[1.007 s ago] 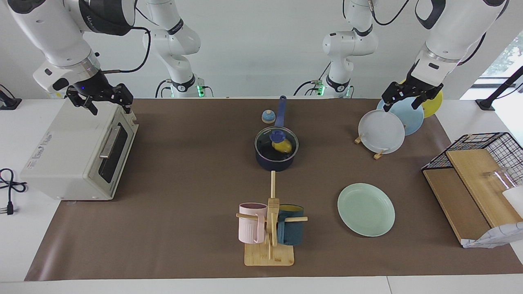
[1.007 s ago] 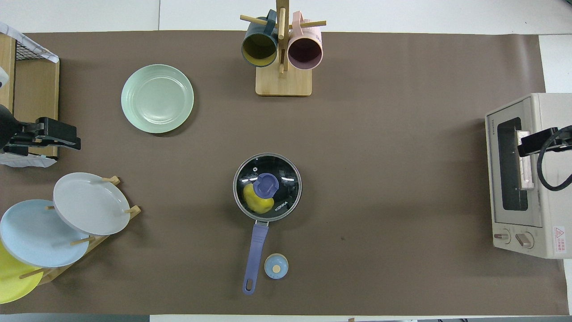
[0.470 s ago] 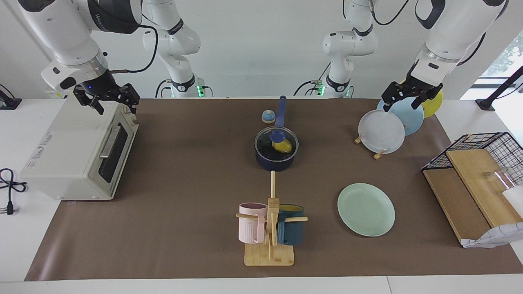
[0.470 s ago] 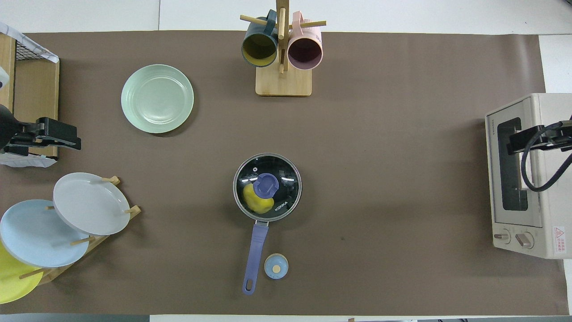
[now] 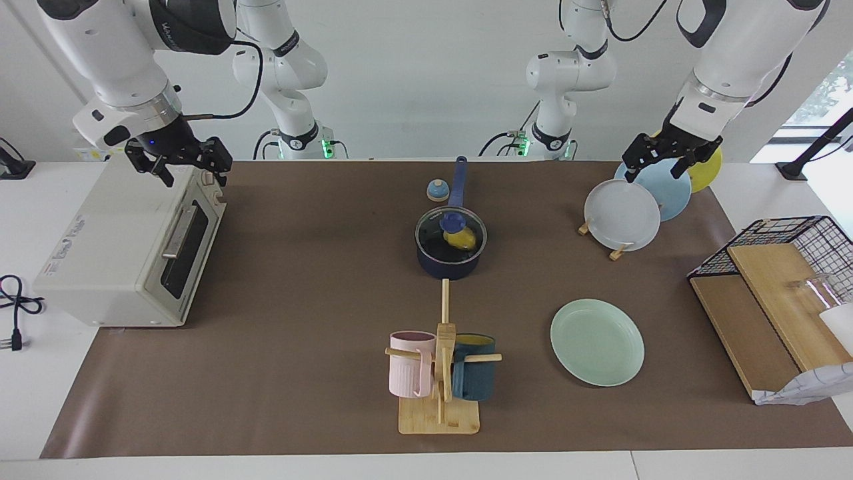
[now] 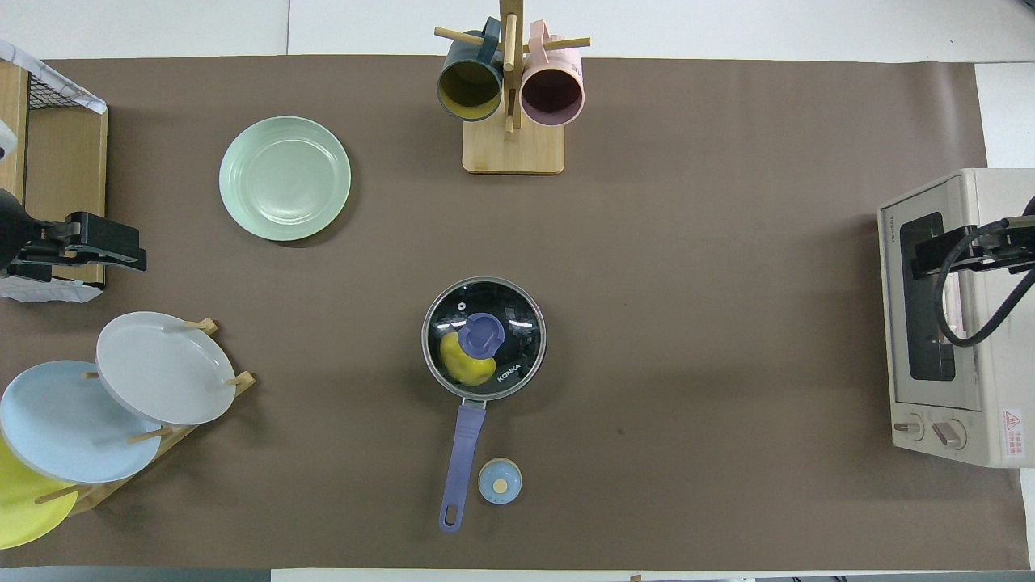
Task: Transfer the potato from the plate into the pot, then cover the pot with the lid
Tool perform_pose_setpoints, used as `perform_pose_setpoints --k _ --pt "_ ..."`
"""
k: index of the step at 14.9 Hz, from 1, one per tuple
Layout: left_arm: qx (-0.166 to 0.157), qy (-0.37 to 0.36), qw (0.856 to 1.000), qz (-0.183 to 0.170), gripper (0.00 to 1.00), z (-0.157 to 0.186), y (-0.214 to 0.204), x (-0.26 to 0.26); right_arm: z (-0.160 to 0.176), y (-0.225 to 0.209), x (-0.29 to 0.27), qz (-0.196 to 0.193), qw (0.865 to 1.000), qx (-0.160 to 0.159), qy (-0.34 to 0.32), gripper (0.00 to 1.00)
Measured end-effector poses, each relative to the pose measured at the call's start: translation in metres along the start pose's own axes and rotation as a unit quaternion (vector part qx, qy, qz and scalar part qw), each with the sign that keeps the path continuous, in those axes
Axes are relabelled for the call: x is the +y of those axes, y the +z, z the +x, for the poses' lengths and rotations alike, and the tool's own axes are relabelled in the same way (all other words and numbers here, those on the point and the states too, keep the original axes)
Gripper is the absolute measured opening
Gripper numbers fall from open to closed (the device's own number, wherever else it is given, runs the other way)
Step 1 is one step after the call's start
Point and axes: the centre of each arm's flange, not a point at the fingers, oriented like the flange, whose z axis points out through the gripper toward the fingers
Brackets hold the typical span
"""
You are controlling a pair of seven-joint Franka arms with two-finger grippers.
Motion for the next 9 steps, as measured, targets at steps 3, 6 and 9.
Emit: perform_pose_setpoints --k 3,6,9 --pt "0.0 0.0 1.0 0.0 1.0 0.0 0.0 0.0001 0.0 0.0 0.0 0.0 1.0 0.0 0.0 1.0" --pt "0.0 0.001 1.0 0.0 1.0 -0.0001 0.0 0.001 0.0 0.0 0.0 0.0 1.0 0.0 0.0 1.0" --pt "0.0 0.002 1.0 0.0 1.0 -0.0003 0.0 0.0018 0.0 0.0 0.0001 0.0 1.0 0.0 0.0 1.0"
